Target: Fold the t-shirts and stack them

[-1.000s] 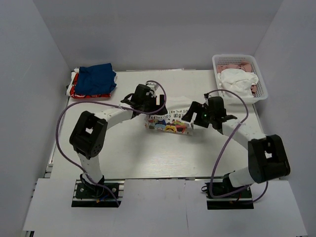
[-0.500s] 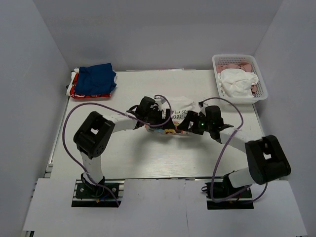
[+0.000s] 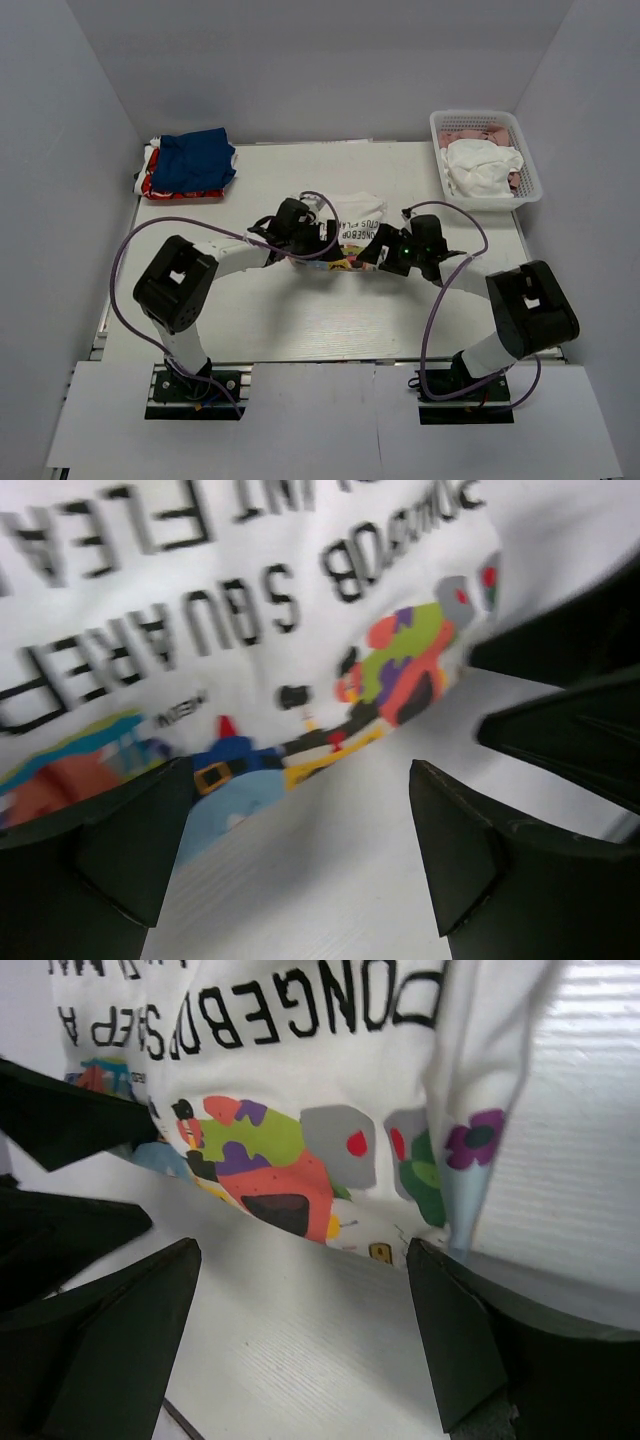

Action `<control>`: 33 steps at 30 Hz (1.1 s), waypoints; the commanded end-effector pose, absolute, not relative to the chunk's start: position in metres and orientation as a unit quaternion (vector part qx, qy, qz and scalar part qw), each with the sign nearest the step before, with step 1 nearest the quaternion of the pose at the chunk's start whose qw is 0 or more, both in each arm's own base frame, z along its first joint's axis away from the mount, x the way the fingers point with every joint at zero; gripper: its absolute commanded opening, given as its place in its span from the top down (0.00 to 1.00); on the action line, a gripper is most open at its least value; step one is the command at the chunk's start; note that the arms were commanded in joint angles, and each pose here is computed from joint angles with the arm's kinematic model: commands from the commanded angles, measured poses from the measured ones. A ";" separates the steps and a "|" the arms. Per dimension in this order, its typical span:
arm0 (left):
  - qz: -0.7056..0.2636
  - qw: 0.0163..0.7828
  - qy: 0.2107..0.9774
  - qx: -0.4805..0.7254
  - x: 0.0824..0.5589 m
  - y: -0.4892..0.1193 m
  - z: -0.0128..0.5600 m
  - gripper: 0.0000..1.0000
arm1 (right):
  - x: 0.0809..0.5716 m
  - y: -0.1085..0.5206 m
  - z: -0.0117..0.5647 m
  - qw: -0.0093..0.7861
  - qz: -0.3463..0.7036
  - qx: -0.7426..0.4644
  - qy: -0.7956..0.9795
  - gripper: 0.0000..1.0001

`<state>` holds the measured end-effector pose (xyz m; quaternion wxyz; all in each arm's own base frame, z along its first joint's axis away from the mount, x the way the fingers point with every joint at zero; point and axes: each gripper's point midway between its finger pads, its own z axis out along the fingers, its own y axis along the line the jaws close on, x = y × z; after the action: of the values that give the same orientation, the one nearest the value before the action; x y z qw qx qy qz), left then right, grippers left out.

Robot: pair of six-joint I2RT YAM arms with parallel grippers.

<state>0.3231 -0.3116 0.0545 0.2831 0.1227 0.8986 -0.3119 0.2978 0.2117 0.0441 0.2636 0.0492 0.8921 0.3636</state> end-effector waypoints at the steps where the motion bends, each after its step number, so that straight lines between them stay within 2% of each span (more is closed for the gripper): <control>1: -0.203 0.355 0.907 0.098 0.353 -0.271 0.081 0.01 | 0.288 0.168 0.026 0.263 0.238 0.084 0.931 0.10; 2: -0.186 0.388 0.899 0.084 0.374 -0.267 0.102 0.01 | 0.294 0.165 0.041 0.282 0.232 0.086 0.927 0.10; 7: -0.199 0.448 0.867 0.086 0.402 -0.279 0.158 0.01 | 0.321 0.171 0.100 0.337 0.240 0.058 0.909 0.10; 10: -0.194 0.469 0.858 0.079 0.423 -0.283 0.168 0.01 | 0.340 0.189 0.128 0.366 0.280 0.041 0.887 0.10; 14: -0.171 0.442 0.878 0.065 0.447 -0.282 0.139 0.01 | 0.378 0.215 0.149 0.403 0.333 0.026 0.852 0.10; 16: -0.165 0.424 0.889 0.054 0.460 -0.276 0.113 0.01 | 0.391 0.224 0.130 0.385 0.346 0.032 0.855 0.10; 18: -0.174 0.413 0.893 0.048 0.466 -0.277 0.099 0.01 | 0.415 0.233 0.146 0.417 0.362 0.030 0.833 0.10; 19: -0.167 0.399 0.901 0.040 0.469 -0.273 0.078 0.01 | 0.423 0.235 0.118 0.396 0.354 0.039 0.846 0.10; 21: -0.168 0.398 0.901 0.027 0.481 -0.267 0.070 0.01 | 0.448 0.240 0.124 0.417 0.359 0.048 0.834 0.10; 25: -0.176 0.382 0.907 0.013 0.491 -0.260 0.041 0.01 | 0.485 0.217 0.070 0.421 0.310 0.110 0.845 0.10; 27: -0.179 0.386 0.905 -0.001 0.499 -0.251 0.038 0.01 | 0.482 0.195 0.040 0.415 0.276 0.157 0.853 0.10; 33: -0.190 0.396 0.898 0.012 0.502 -0.246 0.039 0.01 | 0.487 0.163 0.033 0.425 0.243 0.179 0.854 0.10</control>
<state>0.5055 -0.2437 0.0395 0.3980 -0.0002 0.9003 -0.1762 0.4829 0.1947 0.0530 0.4185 0.1486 0.8451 0.2975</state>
